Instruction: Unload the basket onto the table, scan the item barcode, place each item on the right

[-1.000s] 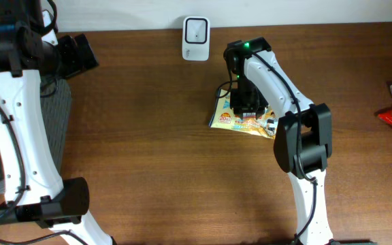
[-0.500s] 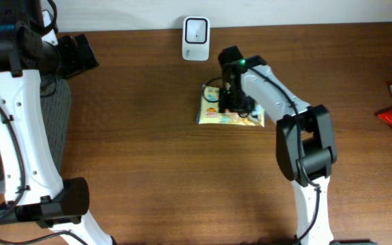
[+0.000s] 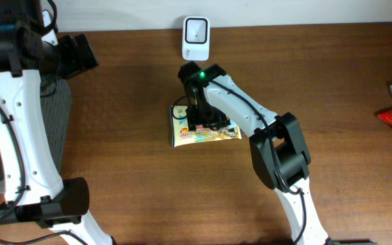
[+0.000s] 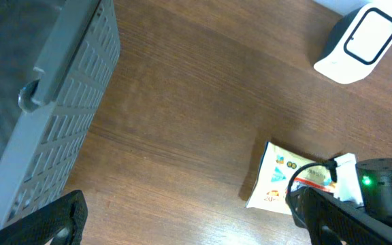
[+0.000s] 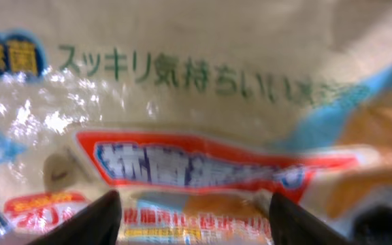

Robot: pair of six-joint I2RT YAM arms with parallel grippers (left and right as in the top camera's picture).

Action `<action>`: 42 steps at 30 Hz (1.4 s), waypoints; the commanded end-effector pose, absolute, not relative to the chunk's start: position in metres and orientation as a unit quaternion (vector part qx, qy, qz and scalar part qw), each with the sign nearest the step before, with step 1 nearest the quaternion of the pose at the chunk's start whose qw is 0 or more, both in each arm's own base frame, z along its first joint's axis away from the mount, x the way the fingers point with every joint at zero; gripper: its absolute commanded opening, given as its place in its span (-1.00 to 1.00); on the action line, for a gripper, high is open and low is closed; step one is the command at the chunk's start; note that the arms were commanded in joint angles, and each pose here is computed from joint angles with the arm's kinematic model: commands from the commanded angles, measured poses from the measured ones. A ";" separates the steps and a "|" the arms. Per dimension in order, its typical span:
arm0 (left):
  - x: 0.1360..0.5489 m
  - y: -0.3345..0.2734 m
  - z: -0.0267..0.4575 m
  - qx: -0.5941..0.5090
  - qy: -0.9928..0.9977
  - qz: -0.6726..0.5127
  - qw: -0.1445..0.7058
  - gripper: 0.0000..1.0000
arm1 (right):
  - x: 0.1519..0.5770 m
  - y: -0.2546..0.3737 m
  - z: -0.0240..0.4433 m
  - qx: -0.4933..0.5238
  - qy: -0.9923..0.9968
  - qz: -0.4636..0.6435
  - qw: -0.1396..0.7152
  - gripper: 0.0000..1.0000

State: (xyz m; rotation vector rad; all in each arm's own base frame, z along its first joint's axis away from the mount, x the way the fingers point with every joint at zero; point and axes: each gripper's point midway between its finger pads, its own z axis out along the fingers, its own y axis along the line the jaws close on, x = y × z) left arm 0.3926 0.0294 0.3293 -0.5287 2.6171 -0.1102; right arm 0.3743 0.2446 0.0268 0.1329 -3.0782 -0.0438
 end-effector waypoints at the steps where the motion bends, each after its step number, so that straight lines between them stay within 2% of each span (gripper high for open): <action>1: 0.392 0.033 0.331 -0.201 0.950 -0.039 0.236 0.98 | 0.405 0.239 0.060 0.025 -0.999 -0.008 -0.019 0.63; 2: 0.392 0.033 0.331 -0.201 0.950 -0.039 0.236 0.98 | 0.411 0.235 0.065 0.026 -0.999 -0.008 -0.028 0.75; 6: 0.392 0.033 0.331 -0.201 0.950 -0.039 0.236 0.98 | 0.429 0.185 0.067 0.013 -1.000 -0.001 -0.017 0.97; 9: 0.392 0.033 0.331 -0.201 0.950 -0.039 0.236 0.99 | 0.420 0.156 0.057 0.044 -0.998 -0.030 0.034 0.97; 12: 0.392 0.033 0.331 -0.201 0.950 -0.039 0.236 0.98 | 0.404 0.159 0.043 0.091 -0.986 -0.118 0.080 0.97; 17: 0.392 0.033 0.331 -0.202 0.950 -0.039 0.236 0.98 | 0.402 0.177 0.021 0.098 -0.978 -0.168 0.074 1.00; 20: 0.392 0.033 0.331 -0.202 0.950 -0.039 0.236 0.98 | 0.398 0.178 0.009 0.101 -0.978 -0.168 0.076 0.72; 21: 0.392 0.033 0.331 -0.201 0.950 -0.039 0.236 0.99 | 0.396 0.177 0.003 0.100 -0.978 -0.168 0.078 0.49; 22: 0.392 0.033 0.331 -0.202 0.950 -0.039 0.236 0.98 | 0.393 0.176 -0.002 0.099 -0.978 -0.167 0.082 0.05; 23: 0.392 0.033 0.331 -0.202 0.950 -0.039 0.236 0.98 | 0.391 0.175 -0.004 0.098 -0.977 -0.166 0.086 -0.54; 24: 0.392 0.033 0.331 -0.202 0.950 -0.039 0.236 0.98 | 0.388 0.174 -0.004 0.095 -0.977 -0.165 0.092 -0.92; 28: 0.392 0.033 0.331 -0.202 0.950 -0.039 0.236 0.98 | 0.393 0.169 0.018 0.085 -0.978 -0.166 0.091 -0.92; 30: 0.392 0.033 0.331 -0.202 0.950 -0.039 0.236 0.98 | 0.404 0.157 0.049 0.051 -0.985 -0.146 0.079 -0.92; 34: 0.392 0.033 0.331 -0.202 0.950 -0.039 0.236 0.98 | 0.432 0.096 0.129 -0.061 -0.997 0.047 -0.026 -0.92; 37: 0.392 0.033 0.331 -0.202 0.950 -0.039 0.236 0.98 | 0.433 0.062 0.181 -0.121 -0.974 0.167 -0.094 -0.92; 42: 0.392 0.033 0.331 -0.202 0.950 -0.039 0.236 0.98 | 0.440 0.040 0.214 -0.141 -0.943 0.251 -0.165 -0.92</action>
